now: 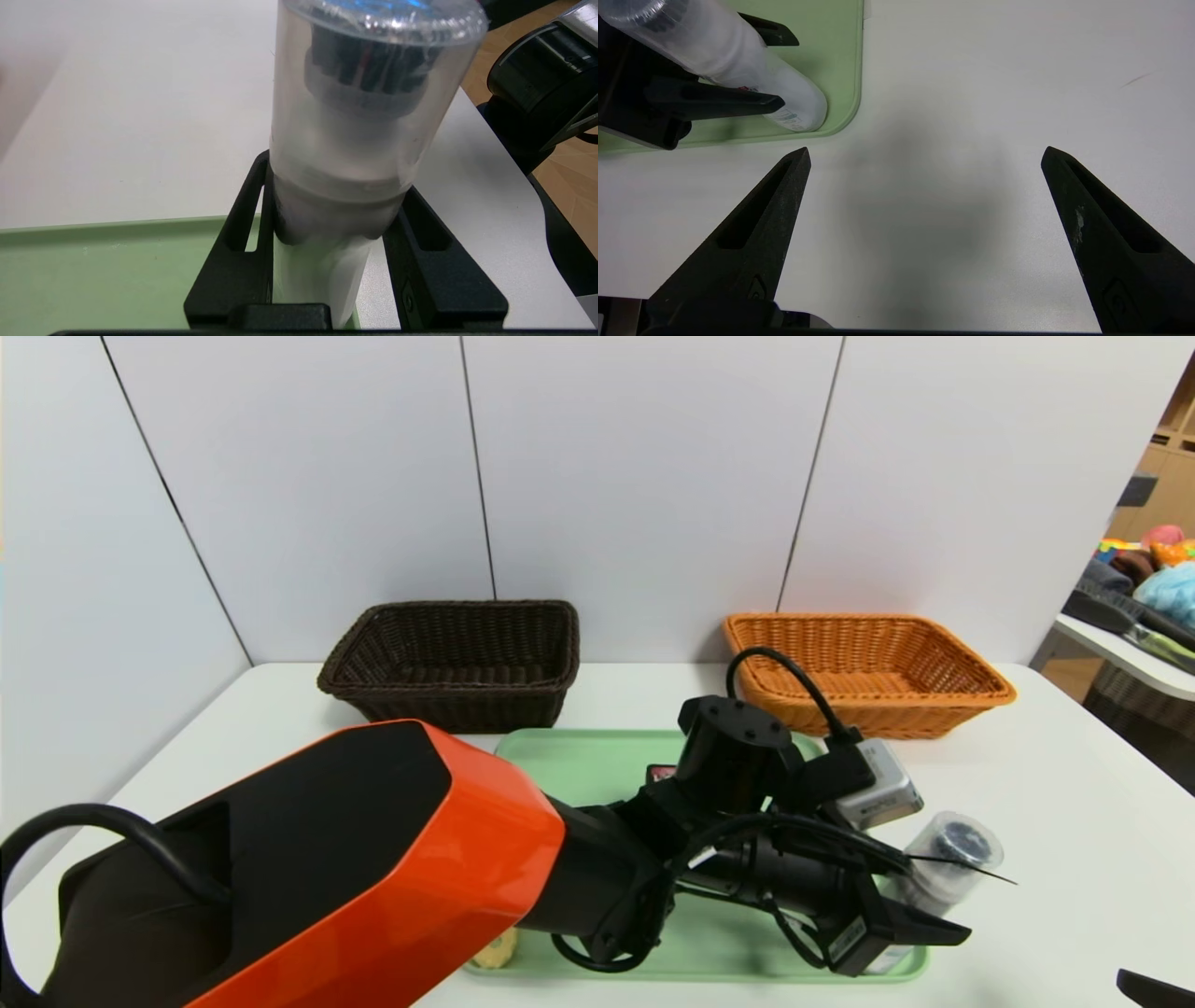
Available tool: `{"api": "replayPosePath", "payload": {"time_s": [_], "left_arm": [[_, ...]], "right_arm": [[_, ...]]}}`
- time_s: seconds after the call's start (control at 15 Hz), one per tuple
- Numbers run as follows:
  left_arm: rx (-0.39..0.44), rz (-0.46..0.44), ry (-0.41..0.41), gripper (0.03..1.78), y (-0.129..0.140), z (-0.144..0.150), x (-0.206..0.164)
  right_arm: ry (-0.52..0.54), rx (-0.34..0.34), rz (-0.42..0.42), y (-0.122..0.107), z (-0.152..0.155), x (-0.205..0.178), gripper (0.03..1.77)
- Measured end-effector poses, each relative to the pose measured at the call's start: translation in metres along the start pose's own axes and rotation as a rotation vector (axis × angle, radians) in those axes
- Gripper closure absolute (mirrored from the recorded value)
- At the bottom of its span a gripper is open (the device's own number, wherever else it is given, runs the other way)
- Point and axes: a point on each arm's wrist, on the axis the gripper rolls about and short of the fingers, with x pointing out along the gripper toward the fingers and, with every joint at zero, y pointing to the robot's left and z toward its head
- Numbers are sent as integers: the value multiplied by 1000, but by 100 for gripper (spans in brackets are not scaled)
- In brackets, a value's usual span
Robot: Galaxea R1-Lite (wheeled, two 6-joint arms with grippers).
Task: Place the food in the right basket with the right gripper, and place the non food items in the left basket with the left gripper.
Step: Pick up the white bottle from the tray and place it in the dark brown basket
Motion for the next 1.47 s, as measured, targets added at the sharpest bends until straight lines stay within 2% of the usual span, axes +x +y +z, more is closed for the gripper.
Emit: {"api": "replayPosePath", "payload": {"time_s": [0.4,0.67,1.0,1.2,1.47], "left_arm": [[26,90,-75,115,3,42,-13],[44,161,-104,115,22,64,-41],[75,339,-139,115,63,109,-118],[95,428,-156,115,75,131,-160],[102,576,-165,115,97,136,-222]], "right_arm": [[-28,13,8,0,0,3,9],[-26,12,9,0,0,4,9],[-24,12,17,0,0,4,9],[-27,11,18,0,1,4,9],[-23,11,19,0,1,4,9]]}}
